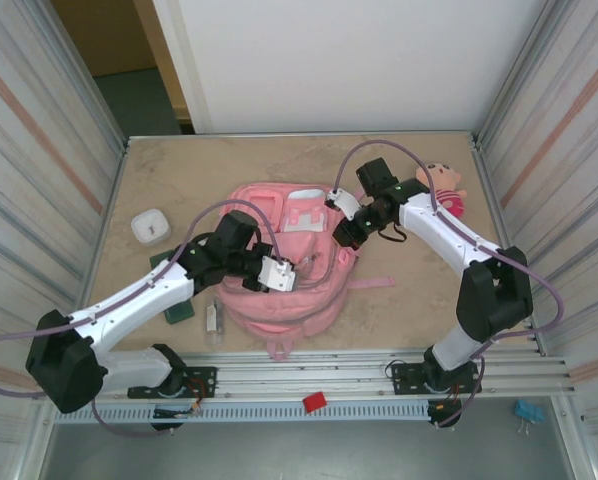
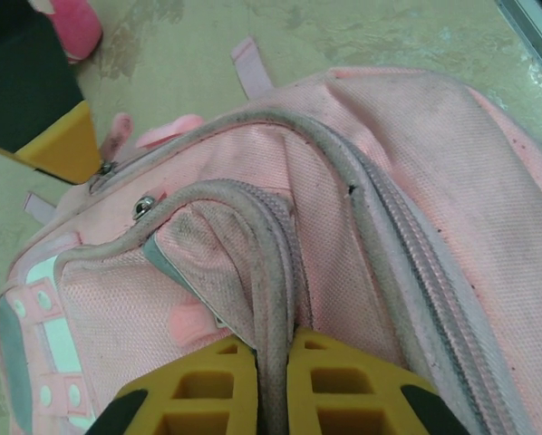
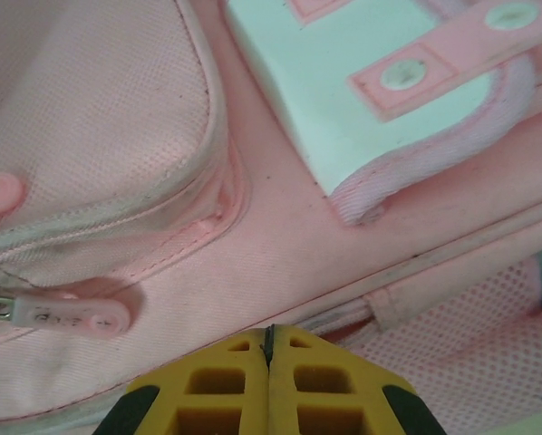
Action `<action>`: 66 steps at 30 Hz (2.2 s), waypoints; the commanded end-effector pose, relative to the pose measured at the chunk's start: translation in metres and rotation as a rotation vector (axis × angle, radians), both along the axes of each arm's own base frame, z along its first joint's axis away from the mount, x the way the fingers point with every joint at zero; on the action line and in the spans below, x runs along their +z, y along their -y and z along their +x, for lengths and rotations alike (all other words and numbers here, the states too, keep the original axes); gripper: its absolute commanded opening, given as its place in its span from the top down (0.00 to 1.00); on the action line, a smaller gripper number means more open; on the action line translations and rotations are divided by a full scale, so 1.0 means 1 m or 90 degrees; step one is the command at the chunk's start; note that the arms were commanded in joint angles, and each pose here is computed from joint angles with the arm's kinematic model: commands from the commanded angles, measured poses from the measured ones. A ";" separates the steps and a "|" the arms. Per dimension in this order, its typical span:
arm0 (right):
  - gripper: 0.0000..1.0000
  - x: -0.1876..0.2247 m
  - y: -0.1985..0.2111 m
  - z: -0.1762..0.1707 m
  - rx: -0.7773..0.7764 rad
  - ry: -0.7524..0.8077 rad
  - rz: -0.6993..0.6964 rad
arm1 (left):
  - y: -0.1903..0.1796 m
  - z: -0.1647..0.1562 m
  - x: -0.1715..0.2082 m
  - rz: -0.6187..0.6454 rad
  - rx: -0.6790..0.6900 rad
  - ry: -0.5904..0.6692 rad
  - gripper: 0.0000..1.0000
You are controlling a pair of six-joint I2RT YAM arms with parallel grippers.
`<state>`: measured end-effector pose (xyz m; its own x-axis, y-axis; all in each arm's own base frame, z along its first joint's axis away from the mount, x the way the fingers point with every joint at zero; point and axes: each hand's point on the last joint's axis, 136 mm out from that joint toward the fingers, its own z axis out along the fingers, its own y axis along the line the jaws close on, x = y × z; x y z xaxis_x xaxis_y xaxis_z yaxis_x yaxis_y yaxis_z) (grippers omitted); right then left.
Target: Pack the student bag
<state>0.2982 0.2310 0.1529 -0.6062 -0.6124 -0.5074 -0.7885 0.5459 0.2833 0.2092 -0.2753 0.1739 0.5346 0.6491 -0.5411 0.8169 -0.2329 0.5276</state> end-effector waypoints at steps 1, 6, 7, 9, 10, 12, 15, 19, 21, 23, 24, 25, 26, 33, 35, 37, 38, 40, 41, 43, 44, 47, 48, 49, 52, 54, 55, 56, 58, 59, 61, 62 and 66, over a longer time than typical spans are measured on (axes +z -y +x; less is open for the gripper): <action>1.00 -0.006 -0.003 -0.019 -0.036 -0.099 0.041 | 0.013 -0.002 0.041 -0.109 -0.018 0.026 0.95; 0.91 -0.009 0.002 -0.016 -0.089 -0.110 0.084 | 0.014 -0.002 0.048 -0.144 -0.008 0.015 0.95; 0.84 -0.010 0.004 -0.015 -0.094 -0.105 0.090 | 0.014 -0.002 0.049 -0.148 -0.008 0.014 0.95; 0.77 -0.008 0.008 -0.011 -0.102 -0.088 0.104 | 0.013 -0.004 0.051 -0.157 -0.010 0.015 0.95; 0.73 -0.005 0.010 -0.009 -0.106 -0.079 0.119 | 0.013 -0.004 0.052 -0.160 -0.011 0.014 0.95; 0.66 0.006 0.011 -0.006 -0.105 -0.061 0.153 | 0.012 -0.003 0.053 -0.164 -0.011 0.013 0.95; 0.57 0.015 0.015 -0.005 -0.096 -0.012 0.182 | 0.010 -0.003 0.053 -0.167 -0.011 0.011 0.95; 0.49 0.009 0.021 0.003 -0.086 0.035 0.205 | 0.011 -0.003 0.057 -0.177 -0.015 0.011 0.95; 0.40 0.003 0.020 0.005 -0.073 0.026 0.207 | 0.011 -0.002 0.059 -0.179 -0.015 0.013 0.95; 0.34 -0.003 0.017 0.007 -0.057 0.020 0.209 | 0.010 -0.002 0.059 -0.178 -0.015 0.013 0.95; 0.33 -0.009 0.015 0.009 -0.051 0.015 0.208 | 0.010 -0.002 0.059 -0.178 -0.015 0.014 0.95; 0.34 -0.012 0.014 0.010 -0.045 0.012 0.209 | 0.010 -0.002 0.060 -0.179 -0.014 0.014 0.95; 0.35 -0.015 0.013 0.010 -0.039 0.006 0.210 | 0.010 -0.003 0.060 -0.180 -0.016 0.015 0.95; 0.52 -0.020 0.005 0.004 -0.005 -0.028 0.241 | 0.009 0.000 0.062 -0.180 -0.011 0.018 0.95; 0.64 -0.021 0.005 0.003 -0.007 -0.034 0.241 | 0.009 0.000 0.063 -0.181 -0.011 0.019 0.95; 0.70 -0.021 0.005 0.001 -0.007 -0.041 0.243 | 0.009 0.001 0.062 -0.181 -0.012 0.019 0.95; 0.72 -0.021 0.005 0.001 -0.006 -0.043 0.245 | 0.009 0.001 0.063 -0.182 -0.012 0.019 0.95; 0.76 -0.020 0.005 0.001 -0.006 -0.044 0.247 | 0.010 0.001 0.063 -0.184 -0.014 0.017 0.95; 0.80 -0.020 0.005 0.001 -0.006 -0.044 0.247 | 0.010 0.000 0.064 -0.186 -0.015 0.018 0.95; 0.89 -0.019 0.005 0.002 -0.009 -0.046 0.245 | 0.010 0.001 0.065 -0.187 -0.015 0.019 0.95; 0.96 -0.018 0.006 0.005 -0.016 -0.043 0.240 | 0.010 0.000 0.064 -0.185 -0.016 0.019 0.95; 1.00 -0.018 0.008 0.009 -0.028 -0.006 0.188 | 0.009 0.000 0.062 -0.179 -0.017 0.022 0.95; 1.00 -0.017 0.008 0.009 -0.029 0.011 0.171 | 0.008 0.000 0.061 -0.176 -0.016 0.022 0.95; 1.00 -0.015 0.010 0.011 -0.034 0.031 0.149 | 0.008 0.000 0.060 -0.171 -0.015 0.022 0.95; 1.00 -0.011 0.015 0.016 -0.047 0.078 0.093 | 0.007 0.000 0.059 -0.166 -0.016 0.023 0.95; 1.00 -0.008 0.019 0.019 -0.053 0.100 0.059 | 0.007 0.000 0.059 -0.164 -0.016 0.023 0.95; 1.00 -0.006 0.019 0.020 -0.052 0.113 0.044 | 0.007 -0.001 0.060 -0.164 -0.017 0.025 0.95; 1.00 -0.005 0.020 0.021 -0.051 0.126 0.029 | 0.006 -0.001 0.059 -0.163 -0.018 0.025 0.95; 1.00 -0.003 0.018 0.021 -0.043 0.142 0.016 | 0.007 -0.001 0.060 -0.163 -0.019 0.025 0.95; 1.00 -0.001 0.016 0.020 -0.039 0.139 0.021 | 0.007 -0.001 0.060 -0.162 -0.019 0.025 0.95; 1.00 0.004 0.012 0.015 -0.033 0.114 0.038 | 0.007 -0.001 0.060 -0.162 -0.019 0.025 0.95; 1.00 0.007 0.010 0.011 -0.034 0.095 0.044 | 0.007 -0.001 0.061 -0.163 -0.019 0.027 0.95; 1.00 0.011 0.006 -0.007 -0.052 -0.013 0.071 | 0.007 -0.001 0.061 -0.163 -0.018 0.026 0.95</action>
<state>0.3040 0.2225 0.1547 -0.5895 -0.5288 -0.6107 -0.7790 0.5720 0.2567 0.2129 -0.2715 0.1841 0.4563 0.5986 -0.6583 0.8635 -0.1194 0.4900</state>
